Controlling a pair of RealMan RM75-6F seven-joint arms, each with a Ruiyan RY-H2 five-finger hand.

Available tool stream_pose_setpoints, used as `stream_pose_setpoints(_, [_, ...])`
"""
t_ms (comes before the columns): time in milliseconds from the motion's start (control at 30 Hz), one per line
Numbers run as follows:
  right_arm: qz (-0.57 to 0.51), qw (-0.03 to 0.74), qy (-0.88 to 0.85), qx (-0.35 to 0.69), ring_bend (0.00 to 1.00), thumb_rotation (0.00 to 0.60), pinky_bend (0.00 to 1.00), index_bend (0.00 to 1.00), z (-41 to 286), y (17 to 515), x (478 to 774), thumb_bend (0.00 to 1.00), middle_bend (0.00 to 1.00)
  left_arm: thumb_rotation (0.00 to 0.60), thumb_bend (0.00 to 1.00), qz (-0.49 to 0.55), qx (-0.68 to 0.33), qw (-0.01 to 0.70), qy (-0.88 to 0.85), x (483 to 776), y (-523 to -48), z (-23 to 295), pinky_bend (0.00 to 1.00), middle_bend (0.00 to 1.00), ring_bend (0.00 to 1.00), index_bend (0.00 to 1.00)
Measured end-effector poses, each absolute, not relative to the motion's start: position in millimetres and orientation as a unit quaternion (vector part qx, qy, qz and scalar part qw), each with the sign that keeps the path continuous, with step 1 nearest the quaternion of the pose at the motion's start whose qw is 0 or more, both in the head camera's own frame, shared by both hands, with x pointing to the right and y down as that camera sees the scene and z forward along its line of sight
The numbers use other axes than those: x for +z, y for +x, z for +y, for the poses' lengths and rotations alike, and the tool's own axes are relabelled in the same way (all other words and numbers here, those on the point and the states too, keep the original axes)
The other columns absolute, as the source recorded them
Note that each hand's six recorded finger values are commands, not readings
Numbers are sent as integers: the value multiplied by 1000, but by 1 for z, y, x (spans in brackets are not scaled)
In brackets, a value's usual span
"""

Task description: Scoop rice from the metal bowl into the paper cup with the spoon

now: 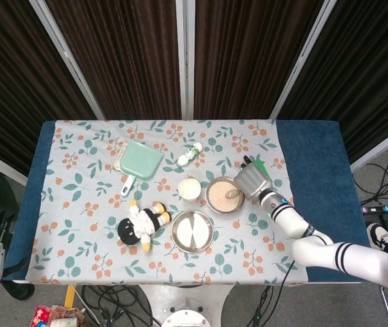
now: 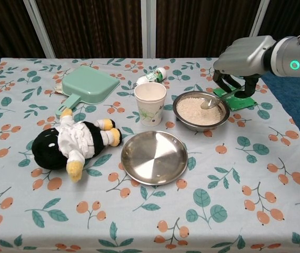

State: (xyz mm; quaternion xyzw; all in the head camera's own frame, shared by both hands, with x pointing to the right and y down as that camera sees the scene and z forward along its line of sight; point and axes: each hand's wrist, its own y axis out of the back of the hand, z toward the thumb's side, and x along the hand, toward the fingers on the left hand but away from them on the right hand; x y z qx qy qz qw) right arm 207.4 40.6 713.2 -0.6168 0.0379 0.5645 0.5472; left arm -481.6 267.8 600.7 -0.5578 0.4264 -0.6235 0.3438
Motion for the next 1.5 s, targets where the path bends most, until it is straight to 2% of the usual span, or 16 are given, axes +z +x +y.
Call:
stream_pose_setpoints(333, [93,576,-571,577,247,600,74,654,49,172,734,409,623,600,109,430,-624,339,-557,602,-484,272,68,126,60,146])
stream_pose_setpoints(700, [69,570,-588,570,247,600,25,655,54,160,738,408,623,600,109,432,-625,337,-556,603,-486,274,68,126,60,146])
stream_pose_setpoints(1100, [-22,512,-642,570,247,600,17,657,61,195,736,409,623,600,108,427,-624,344,-556,599,-482,271,68,126,60,145])
stream_pose_setpoints(1500, [-90,491,-651,572,251,600,13,657,44,244,714,409,623,600,108,422,-621,356,-557,593,-476,263,68,126,60,145])
